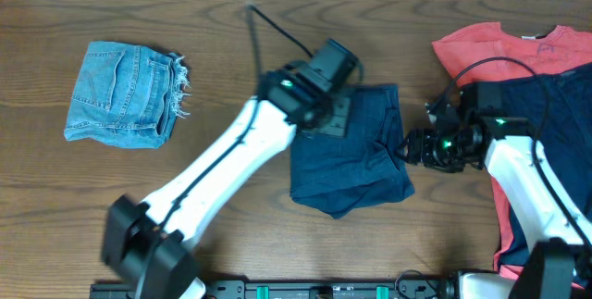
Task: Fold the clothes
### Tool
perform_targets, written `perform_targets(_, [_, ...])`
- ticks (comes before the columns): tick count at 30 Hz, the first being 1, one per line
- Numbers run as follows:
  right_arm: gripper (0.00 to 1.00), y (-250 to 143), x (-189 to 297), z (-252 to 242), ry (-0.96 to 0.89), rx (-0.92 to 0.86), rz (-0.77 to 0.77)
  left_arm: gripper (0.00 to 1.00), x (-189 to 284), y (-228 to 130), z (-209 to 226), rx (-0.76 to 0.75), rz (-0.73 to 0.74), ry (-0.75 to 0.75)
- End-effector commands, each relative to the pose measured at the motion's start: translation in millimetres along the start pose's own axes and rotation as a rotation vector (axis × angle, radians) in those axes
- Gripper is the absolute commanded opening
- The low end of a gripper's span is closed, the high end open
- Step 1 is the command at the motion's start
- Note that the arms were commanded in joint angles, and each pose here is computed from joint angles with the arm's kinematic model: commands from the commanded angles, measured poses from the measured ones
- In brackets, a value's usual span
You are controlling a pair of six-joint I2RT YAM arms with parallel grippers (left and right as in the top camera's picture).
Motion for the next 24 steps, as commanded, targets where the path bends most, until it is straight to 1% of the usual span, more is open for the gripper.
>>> perform_targets(1, [0.63,-0.9,3.4,13.2,0.071,0.046,0.011,0.58,8.5,0.6,23.5,0.004,0.003,0.087])
perform_targets(4, [0.65,-6.6,-8.4,16.4,0.067,0.065,0.043,0.58,6.9,-6.6,34.1,0.029,0.05,0.104])
perform_targets(7, [0.65,-13.0,-22.7,19.4,0.058,0.049,0.084,0.59,6.4,-8.8,40.3,0.043,0.063,0.112])
perform_targets(11, [0.62,-17.7,-39.3,31.8,0.079,0.07,0.121,0.59,6.7,-8.4,43.9,0.041,0.063,0.115])
perform_targets(12, [0.6,-17.8,-41.6,37.1,0.097,0.085,0.12,0.59,6.7,-8.4,43.9,0.041,0.063,0.115])
perform_targets(13, [0.52,-17.6,-43.1,41.0,0.105,0.09,0.115,0.59,6.6,-8.4,43.7,0.041,0.063,0.115])
perform_targets(14, [0.41,-16.9,-44.5,44.9,0.111,0.089,0.107,0.59,6.6,-8.4,43.7,0.041,0.063,0.115])
perform_targets(15, [0.2,-16.2,-45.1,47.8,0.117,0.095,0.1,0.59,6.6,-8.5,43.7,0.041,0.064,0.115])
perform_targets(16, [0.01,-14.4,-44.4,50.5,0.123,0.095,0.093,0.59,6.6,-8.9,43.3,0.039,0.066,0.111])
perform_targets(17, [0.01,-12.0,-42.3,53.2,0.128,0.08,0.087,0.59,6.6,-9.3,42.6,0.034,0.069,0.105])
perform_targets(19, [0.01,-5.8,-30.5,67.4,0.175,0.112,0.067,0.59,6.5,-11.5,40.5,0.017,0.082,0.087])
perform_targets(22, [0.01,2.8,4.9,100.7,0.268,0.277,-0.003,0.59,6.6,-13.0,40.7,0.017,0.09,0.088])
perform_targets(24, [0.01,6.8,30.7,114.6,0.269,0.369,-0.071,0.59,6.6,-12.6,40.9,0.018,0.088,0.088])
Point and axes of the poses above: each gripper's point midway between its finger pads, its own x axis back along the fingers, its own z axis along the line the jaws close on, y = z × x, the point moved 5 cm from there along x, back along the fingers, and after that the axes turned 13 degrees about -x, right-handed, at the moved point
